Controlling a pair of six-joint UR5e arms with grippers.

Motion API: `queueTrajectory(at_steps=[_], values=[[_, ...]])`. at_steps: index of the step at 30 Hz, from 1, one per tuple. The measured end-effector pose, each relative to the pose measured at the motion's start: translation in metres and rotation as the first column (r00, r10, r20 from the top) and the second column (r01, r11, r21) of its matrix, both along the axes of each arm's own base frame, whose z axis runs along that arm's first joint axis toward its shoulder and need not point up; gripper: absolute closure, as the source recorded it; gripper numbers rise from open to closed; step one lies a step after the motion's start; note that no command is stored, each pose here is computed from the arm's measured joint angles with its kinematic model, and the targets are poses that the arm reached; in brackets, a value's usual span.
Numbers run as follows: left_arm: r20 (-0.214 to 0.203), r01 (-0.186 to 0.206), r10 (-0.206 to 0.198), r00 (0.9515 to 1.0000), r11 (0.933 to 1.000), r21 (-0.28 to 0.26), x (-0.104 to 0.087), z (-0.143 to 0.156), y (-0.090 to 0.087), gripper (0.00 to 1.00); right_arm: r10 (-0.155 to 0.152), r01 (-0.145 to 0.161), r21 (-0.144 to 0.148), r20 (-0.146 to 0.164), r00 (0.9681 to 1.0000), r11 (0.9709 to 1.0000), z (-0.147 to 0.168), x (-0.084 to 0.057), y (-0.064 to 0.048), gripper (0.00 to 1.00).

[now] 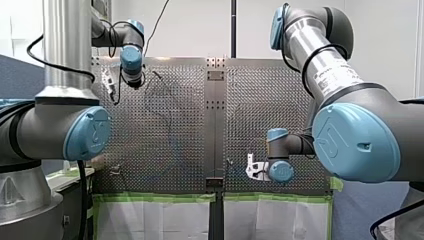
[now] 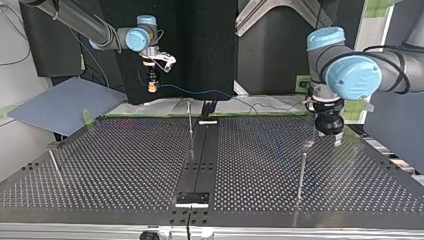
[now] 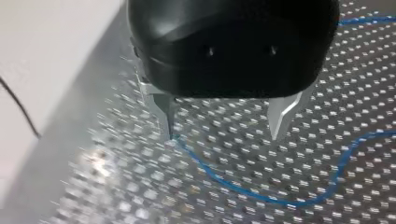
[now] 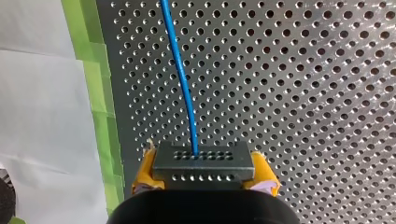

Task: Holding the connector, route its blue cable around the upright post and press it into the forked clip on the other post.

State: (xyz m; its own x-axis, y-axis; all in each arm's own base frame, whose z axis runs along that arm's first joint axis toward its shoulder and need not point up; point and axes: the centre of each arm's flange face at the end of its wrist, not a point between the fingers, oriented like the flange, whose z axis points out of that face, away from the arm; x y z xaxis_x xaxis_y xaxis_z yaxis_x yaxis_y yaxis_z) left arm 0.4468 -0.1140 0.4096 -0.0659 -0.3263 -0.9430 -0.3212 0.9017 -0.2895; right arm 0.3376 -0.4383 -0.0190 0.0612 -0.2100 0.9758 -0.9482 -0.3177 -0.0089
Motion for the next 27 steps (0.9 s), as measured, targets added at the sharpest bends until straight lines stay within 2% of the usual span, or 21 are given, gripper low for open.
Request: queueTrajectory(at_steps=[5, 9, 15, 21, 25, 27], values=[[0.035, -0.013, 0.012, 0.9993, 0.9993, 0.035, -0.011, 0.038, 0.001, 0.0, 0.003, -0.003, -0.001, 0.001, 1.0, 1.0, -0.001, 0.001, 0.001, 1.0], [0.068, -0.018, 0.015, 0.9976, 0.9989, 0.042, -0.021, 0.067, 0.002, 0.0, 0.004, -0.004, -0.004, 0.005, 1.0, 1.0, 0.0, 0.001, 0.0, 1.0], [0.126, 0.009, -0.012, 0.992, 0.9997, 0.021, -0.038, 0.11, 0.001, 0.0, 0.006, -0.006, -0.007, 0.009, 0.9999, 1.0, 0.0, 0.002, 0.0, 1.0], [0.181, 0.07, -0.071, 0.981, 0.9975, 0.013, -0.062, 0.152, -0.007, 0.0, 0.006, -0.006, -0.008, 0.011, 0.9999, 1.0, 0.0, 0.002, -0.001, 1.0], [0.213, 0.12, -0.123, 0.9693, 0.9924, 0.028, -0.082, 0.18, -0.015, 0.0, 0.006, -0.006, -0.01, 0.012, 0.9999, 0.9999, 0.001, 0.002, -0.002, 1.0], [0.215, 0.143, -0.147, 0.9655, 0.9891, 0.034, -0.086, 0.188, -0.019, 0.0, 0.006, -0.006, -0.011, 0.012, 0.9999, 0.9999, 0.001, 0.002, -0.002, 1.0]])
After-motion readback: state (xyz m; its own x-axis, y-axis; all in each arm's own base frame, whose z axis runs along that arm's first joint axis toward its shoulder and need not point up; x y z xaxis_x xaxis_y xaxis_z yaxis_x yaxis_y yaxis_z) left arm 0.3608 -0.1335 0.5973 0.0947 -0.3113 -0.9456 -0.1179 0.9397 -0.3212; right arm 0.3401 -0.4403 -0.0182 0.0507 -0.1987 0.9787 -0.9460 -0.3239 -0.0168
